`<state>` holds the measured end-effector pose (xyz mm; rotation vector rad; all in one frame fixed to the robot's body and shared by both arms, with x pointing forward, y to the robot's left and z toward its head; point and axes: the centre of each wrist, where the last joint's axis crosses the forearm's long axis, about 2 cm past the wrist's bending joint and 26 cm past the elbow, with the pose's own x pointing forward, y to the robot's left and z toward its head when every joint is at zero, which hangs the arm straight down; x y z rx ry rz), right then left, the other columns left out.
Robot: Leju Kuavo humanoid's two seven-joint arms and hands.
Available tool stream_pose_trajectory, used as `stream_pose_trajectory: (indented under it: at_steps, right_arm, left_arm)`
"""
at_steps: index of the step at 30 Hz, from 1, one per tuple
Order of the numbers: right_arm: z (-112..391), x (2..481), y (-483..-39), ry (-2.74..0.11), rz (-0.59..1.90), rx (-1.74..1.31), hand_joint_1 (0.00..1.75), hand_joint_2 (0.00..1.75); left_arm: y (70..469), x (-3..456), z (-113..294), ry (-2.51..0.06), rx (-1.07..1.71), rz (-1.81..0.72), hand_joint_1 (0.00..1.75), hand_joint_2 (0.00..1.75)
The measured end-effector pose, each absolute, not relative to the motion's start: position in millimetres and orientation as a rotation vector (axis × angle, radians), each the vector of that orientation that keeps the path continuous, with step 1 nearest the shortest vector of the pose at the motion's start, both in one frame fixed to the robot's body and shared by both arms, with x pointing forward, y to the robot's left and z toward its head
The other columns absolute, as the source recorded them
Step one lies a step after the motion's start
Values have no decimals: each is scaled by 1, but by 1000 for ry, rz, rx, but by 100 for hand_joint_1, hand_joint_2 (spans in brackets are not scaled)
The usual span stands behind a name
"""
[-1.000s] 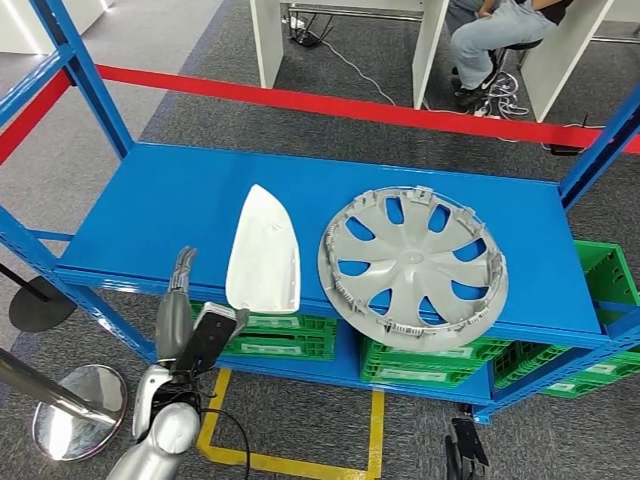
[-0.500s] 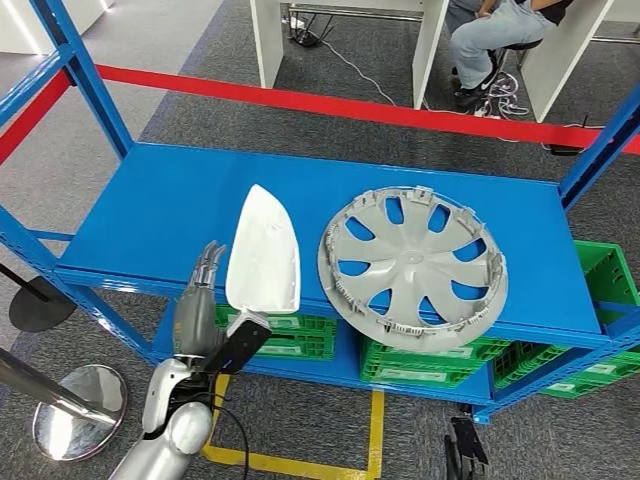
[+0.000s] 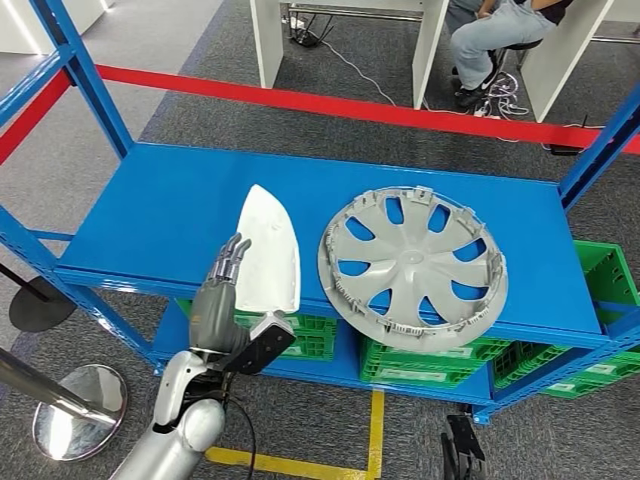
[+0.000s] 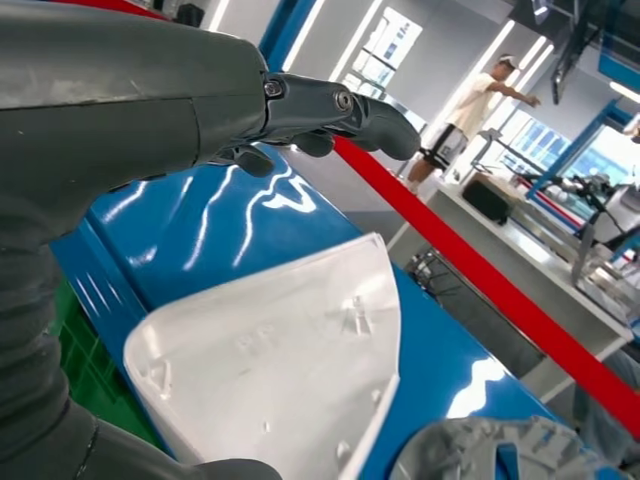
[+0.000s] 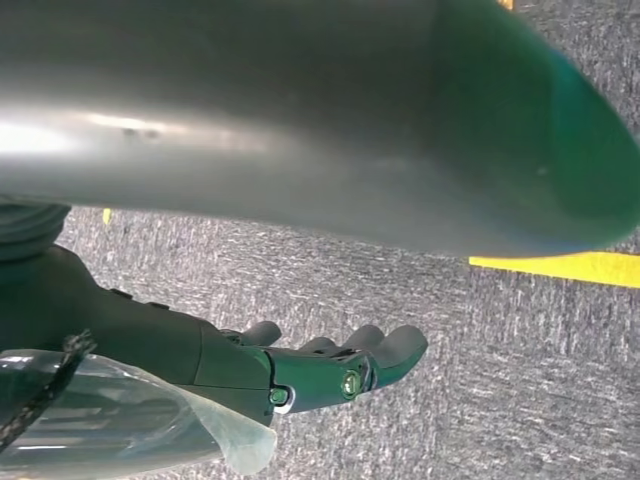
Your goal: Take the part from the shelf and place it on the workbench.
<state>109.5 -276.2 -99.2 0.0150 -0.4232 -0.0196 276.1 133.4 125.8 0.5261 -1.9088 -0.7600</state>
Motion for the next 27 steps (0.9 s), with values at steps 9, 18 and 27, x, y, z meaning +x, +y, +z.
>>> stream_pose_trajectory:
  at_steps: [9,18,27]
  right_arm:
    - [-99,111,-275,-422,-3,27,0,0]
    - [-99,111,-275,-421,3,27,0,0]
    - [-99,112,-275,-423,9,30,0,0]
  left_arm:
    - [129,274,120,-1902,497,-754,0,175]
    - [130,270,112,-1876,484,-742,0,175]
    - [131,265,101,-1853,464,-742,0,175]
